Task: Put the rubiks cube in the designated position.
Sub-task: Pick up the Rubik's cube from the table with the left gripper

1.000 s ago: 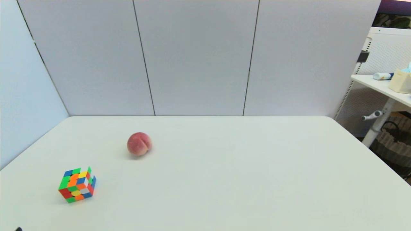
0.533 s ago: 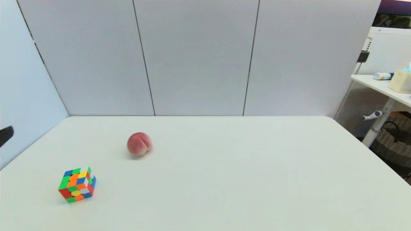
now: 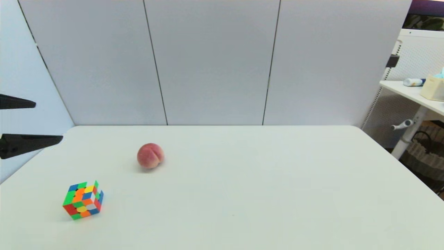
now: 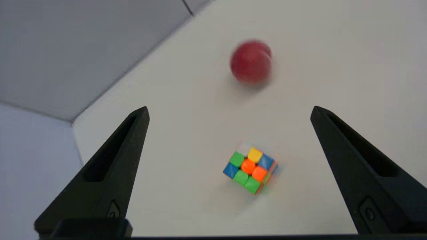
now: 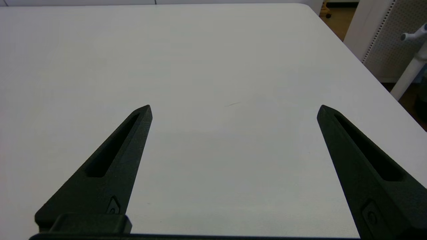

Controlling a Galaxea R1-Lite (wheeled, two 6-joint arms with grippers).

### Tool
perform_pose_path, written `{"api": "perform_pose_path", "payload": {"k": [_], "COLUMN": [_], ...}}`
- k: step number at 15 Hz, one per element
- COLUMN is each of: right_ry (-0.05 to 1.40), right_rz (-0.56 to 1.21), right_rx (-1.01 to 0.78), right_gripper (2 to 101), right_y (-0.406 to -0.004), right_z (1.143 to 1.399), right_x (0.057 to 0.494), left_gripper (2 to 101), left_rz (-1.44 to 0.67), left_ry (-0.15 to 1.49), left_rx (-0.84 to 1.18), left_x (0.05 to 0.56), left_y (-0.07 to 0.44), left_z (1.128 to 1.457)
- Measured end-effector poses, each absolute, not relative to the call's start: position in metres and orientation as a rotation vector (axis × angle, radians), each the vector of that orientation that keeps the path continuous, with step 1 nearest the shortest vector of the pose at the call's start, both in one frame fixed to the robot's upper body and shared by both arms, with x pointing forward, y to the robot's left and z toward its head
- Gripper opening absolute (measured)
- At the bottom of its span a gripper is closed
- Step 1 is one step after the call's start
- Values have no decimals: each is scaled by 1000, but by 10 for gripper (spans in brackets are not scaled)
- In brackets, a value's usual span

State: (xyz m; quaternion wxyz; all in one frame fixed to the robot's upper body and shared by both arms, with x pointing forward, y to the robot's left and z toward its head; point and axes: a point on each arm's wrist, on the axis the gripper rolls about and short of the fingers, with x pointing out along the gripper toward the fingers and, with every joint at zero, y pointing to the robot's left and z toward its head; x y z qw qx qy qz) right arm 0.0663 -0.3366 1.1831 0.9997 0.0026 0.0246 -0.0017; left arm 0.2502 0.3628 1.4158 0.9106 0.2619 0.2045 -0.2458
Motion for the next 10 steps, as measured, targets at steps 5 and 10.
{"api": "perform_pose_path", "payload": {"k": [5,10], "right_ry": [49,49], "right_rz": [-3,-3], "right_rx": [6,5], "right_gripper": [980,980], "right_y": [-337,-337], "right_z": [1183,1183], "right_x": [66,66], "left_gripper": [979,979], "left_rz": [-845,-971], "left_ry": [694,895], "left_rx": [689,724], "left_x": [284,309], "left_y": [389,402], "left_z": [1374,1324]}}
